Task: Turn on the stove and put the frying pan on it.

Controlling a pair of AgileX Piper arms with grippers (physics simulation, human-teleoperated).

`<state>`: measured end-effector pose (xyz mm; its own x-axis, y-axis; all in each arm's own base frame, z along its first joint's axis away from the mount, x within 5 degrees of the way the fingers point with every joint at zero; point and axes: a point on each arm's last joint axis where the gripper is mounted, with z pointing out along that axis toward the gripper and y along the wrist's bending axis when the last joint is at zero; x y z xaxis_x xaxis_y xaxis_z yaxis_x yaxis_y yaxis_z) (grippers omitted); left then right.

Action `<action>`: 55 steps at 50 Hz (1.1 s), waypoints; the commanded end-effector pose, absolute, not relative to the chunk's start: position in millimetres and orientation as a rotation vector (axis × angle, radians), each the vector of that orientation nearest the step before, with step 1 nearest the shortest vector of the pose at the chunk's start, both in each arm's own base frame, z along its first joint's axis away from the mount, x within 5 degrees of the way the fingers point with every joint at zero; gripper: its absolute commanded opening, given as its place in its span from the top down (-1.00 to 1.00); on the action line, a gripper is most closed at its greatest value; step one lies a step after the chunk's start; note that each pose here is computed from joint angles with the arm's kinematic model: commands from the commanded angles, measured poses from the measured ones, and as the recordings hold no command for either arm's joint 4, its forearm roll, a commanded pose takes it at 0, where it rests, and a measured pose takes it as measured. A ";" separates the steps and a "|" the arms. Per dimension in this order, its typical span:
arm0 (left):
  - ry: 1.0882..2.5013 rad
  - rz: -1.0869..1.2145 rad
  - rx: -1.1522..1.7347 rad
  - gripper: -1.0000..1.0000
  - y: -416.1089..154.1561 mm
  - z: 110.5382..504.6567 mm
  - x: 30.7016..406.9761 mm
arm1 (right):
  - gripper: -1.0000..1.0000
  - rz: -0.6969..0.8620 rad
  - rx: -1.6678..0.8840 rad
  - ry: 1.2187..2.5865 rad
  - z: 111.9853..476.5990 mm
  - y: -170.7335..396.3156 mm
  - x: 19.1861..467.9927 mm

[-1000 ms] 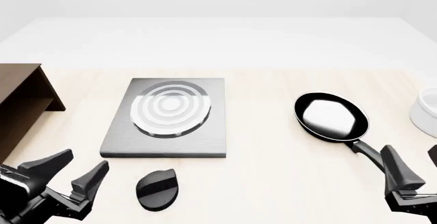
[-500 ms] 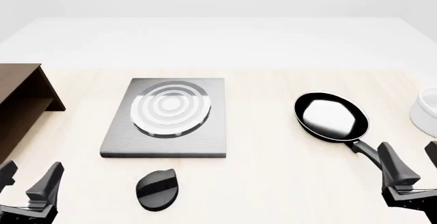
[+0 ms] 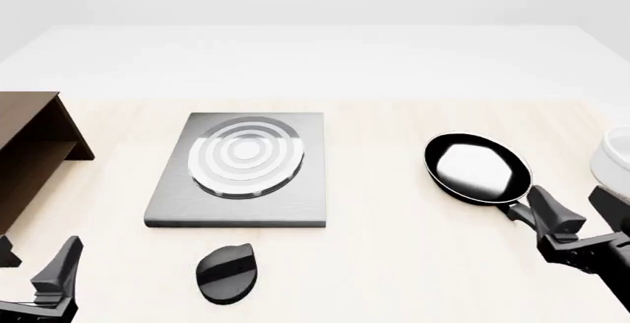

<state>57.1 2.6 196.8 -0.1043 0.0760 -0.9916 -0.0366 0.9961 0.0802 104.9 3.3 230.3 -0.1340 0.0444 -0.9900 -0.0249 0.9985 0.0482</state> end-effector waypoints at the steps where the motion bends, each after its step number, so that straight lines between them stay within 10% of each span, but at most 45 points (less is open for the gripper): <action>1: 1.671 0.095 0.026 -1.00 2.7 196.4 56.3 | -1.00 0.101 0.077 1.816 240.4 3.6 123.1; 55: 1.687 0.088 0.017 -1.00 2.8 195.4 57.1 | -1.00 -0.098 0.221 2.092 210.8 -35.2 186.3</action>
